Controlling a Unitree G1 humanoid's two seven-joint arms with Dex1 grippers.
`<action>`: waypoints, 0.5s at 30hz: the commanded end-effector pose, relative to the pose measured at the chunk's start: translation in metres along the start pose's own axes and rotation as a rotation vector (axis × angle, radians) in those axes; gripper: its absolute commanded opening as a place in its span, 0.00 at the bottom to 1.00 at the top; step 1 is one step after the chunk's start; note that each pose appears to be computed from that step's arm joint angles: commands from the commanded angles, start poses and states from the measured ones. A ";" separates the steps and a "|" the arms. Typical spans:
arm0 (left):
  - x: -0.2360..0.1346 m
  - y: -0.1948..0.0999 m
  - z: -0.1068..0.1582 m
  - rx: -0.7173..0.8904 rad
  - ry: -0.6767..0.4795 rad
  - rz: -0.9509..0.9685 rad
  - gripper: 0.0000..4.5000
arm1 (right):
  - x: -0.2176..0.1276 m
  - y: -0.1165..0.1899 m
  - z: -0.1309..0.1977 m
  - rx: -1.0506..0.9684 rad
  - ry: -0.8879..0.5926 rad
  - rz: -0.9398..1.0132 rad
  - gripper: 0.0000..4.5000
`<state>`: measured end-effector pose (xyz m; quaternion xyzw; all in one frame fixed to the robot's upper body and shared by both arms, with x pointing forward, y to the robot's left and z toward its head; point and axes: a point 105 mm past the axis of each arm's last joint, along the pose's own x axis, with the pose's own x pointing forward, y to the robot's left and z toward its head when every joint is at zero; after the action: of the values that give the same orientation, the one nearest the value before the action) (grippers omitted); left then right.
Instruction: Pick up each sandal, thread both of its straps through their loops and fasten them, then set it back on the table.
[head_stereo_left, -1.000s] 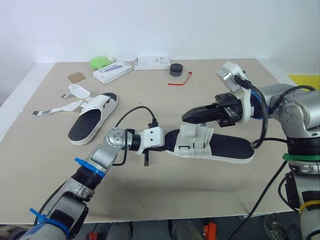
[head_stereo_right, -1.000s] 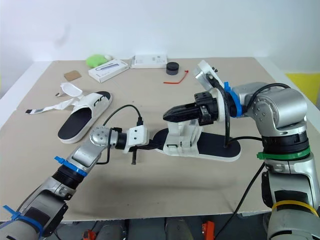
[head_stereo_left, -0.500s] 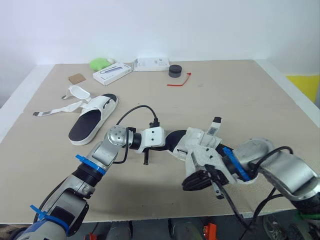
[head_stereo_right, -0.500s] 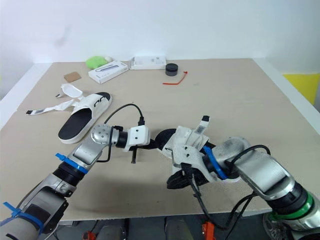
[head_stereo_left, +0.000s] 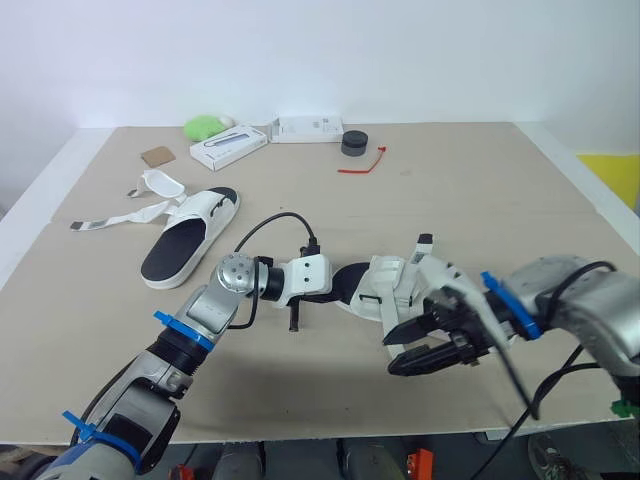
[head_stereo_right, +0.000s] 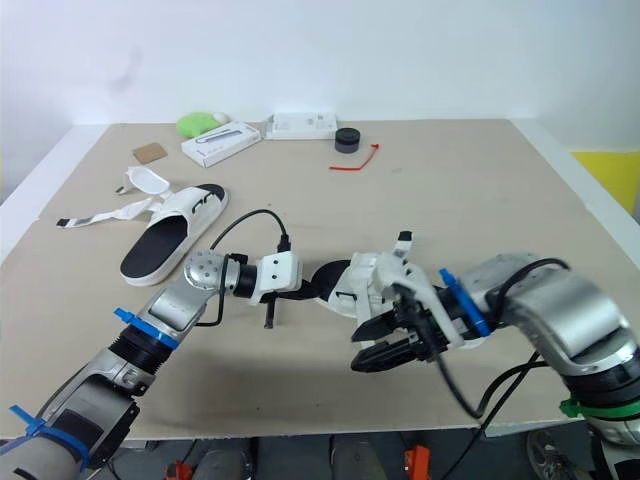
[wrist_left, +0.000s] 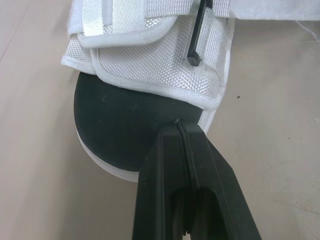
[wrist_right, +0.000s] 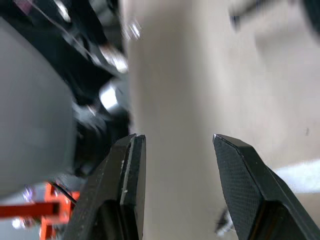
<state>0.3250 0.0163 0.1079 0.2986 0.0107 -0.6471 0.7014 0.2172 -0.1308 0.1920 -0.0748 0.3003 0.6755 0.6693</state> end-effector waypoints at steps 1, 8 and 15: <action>0.005 -0.023 -0.031 -0.086 0.102 -0.062 0.00 | -0.017 0.010 0.020 0.044 -0.124 -0.017 0.52; 0.007 -0.028 -0.028 -0.093 0.089 -0.063 0.00 | -0.013 -0.007 -0.026 0.297 -0.029 -0.219 0.52; 0.008 -0.028 -0.022 -0.086 0.079 -0.064 0.00 | -0.006 -0.012 -0.036 0.365 -0.008 -0.259 0.52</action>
<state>0.3188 0.0147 0.1074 0.2850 0.0135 -0.6421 0.7116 0.2186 -0.1564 0.1582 0.0194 0.4123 0.5168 0.7501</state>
